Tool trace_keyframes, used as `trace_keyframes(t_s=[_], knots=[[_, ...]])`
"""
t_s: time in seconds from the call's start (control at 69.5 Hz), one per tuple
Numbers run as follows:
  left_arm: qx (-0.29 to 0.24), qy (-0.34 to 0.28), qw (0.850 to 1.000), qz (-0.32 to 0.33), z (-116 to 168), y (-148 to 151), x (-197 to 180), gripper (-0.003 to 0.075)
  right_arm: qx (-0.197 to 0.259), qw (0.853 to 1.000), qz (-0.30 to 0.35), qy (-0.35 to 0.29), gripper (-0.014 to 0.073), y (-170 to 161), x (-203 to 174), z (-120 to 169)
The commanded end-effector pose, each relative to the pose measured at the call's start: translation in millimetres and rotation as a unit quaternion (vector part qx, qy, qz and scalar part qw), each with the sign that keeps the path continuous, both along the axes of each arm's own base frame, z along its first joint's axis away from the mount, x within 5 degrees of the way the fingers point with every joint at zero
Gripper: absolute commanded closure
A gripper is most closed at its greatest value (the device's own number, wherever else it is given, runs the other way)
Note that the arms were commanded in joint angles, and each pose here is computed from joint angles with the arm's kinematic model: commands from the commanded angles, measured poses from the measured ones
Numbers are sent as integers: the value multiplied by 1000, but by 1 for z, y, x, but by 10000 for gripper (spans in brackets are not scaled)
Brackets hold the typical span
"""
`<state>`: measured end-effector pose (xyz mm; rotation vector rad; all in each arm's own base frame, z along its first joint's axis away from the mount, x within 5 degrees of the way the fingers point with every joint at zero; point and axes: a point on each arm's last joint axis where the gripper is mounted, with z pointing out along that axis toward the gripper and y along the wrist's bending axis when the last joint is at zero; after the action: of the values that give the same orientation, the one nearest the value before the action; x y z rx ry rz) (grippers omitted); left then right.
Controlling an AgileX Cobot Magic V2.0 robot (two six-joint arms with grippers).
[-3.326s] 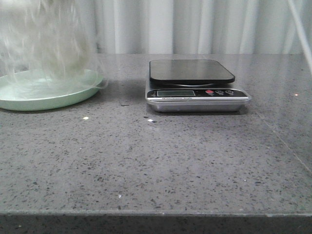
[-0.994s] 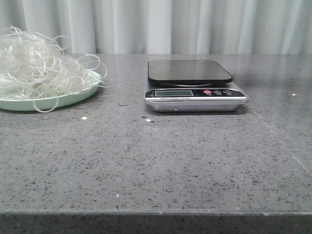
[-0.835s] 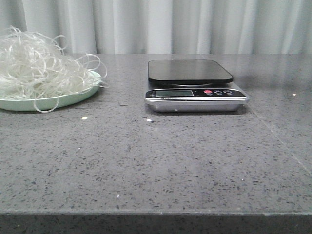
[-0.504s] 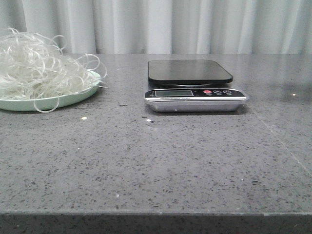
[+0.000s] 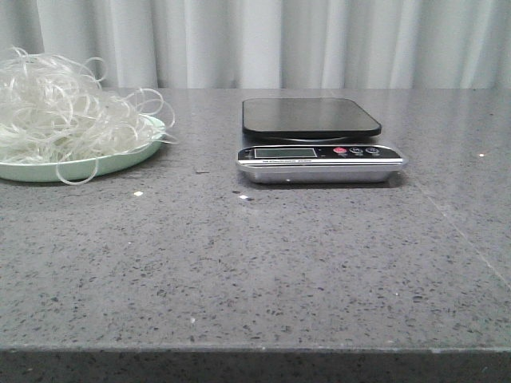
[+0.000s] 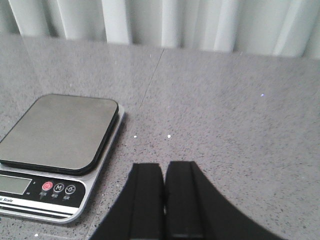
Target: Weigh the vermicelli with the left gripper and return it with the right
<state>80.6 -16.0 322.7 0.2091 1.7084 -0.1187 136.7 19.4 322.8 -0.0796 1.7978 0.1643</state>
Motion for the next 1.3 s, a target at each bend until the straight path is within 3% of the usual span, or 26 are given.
trace_keyframes(t_s=[0.0,0.259,0.432,1.281], knots=[[-15,-48,999,-5,16,-1,-1,584,8,995,-18,-95,440,-6,-21,8],[-12,-49,999,-5,16,-1,-1,584,15,988,-26,-152,440,-11,-53,-18],[-12,-49,999,-5,16,-1,-1,584,18,983,-31,-181,441,-12,-59,-18],[-11,-45,999,-4,14,-1,0,584,18,983,-31,-182,444,-12,-59,-18]])
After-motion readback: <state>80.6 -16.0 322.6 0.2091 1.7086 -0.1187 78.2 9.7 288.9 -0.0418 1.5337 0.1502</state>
